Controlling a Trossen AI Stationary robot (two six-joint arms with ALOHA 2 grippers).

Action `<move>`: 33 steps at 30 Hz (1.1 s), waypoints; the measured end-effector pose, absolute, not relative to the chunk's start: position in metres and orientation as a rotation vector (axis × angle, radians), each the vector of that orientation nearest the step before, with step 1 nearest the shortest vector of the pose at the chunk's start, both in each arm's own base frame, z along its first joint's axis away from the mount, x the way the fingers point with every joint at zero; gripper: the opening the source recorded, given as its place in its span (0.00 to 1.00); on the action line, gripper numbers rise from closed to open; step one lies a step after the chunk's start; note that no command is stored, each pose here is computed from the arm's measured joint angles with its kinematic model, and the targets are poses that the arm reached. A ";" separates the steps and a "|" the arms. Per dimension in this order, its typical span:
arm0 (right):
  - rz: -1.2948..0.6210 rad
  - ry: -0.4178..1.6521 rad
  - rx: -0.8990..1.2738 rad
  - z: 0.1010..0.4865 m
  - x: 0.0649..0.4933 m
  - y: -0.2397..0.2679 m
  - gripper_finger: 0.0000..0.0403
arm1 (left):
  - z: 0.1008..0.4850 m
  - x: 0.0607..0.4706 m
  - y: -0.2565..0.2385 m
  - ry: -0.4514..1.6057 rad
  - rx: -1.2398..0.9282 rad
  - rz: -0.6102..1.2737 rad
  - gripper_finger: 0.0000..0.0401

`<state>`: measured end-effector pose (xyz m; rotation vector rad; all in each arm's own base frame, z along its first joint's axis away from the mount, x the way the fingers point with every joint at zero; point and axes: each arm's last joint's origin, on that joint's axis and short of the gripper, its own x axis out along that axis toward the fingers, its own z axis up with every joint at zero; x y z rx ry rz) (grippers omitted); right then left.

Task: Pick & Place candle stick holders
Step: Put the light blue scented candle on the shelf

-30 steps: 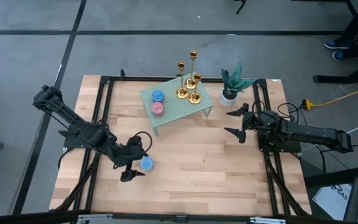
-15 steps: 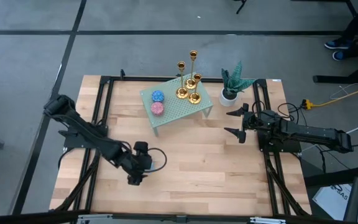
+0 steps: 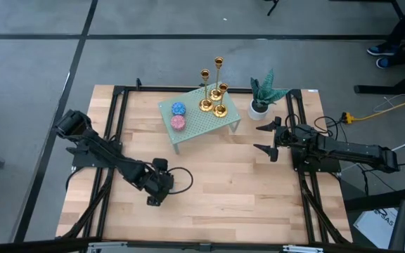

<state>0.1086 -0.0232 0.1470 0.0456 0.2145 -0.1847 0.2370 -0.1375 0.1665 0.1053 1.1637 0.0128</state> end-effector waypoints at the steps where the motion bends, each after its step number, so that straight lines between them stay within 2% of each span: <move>1: -0.185 0.215 0.046 0.147 0.109 -0.023 0.96 | 0.166 0.237 -0.138 1.162 0.104 0.012 1.00; 13: -0.184 0.215 0.046 0.147 0.109 -0.023 0.96 | 0.165 0.240 -0.140 1.154 0.093 -0.019 1.00; 23: -0.184 0.215 0.045 0.147 0.109 -0.023 0.96 | 0.143 0.243 -0.143 1.250 0.034 0.004 0.99; 27: -0.184 0.215 0.045 0.147 0.109 -0.023 0.96 | 0.141 0.244 -0.144 1.252 0.009 0.023 0.95; 33: -0.185 0.215 0.046 0.147 0.109 -0.023 0.96 | 0.142 0.246 -0.145 1.230 -0.007 0.017 0.84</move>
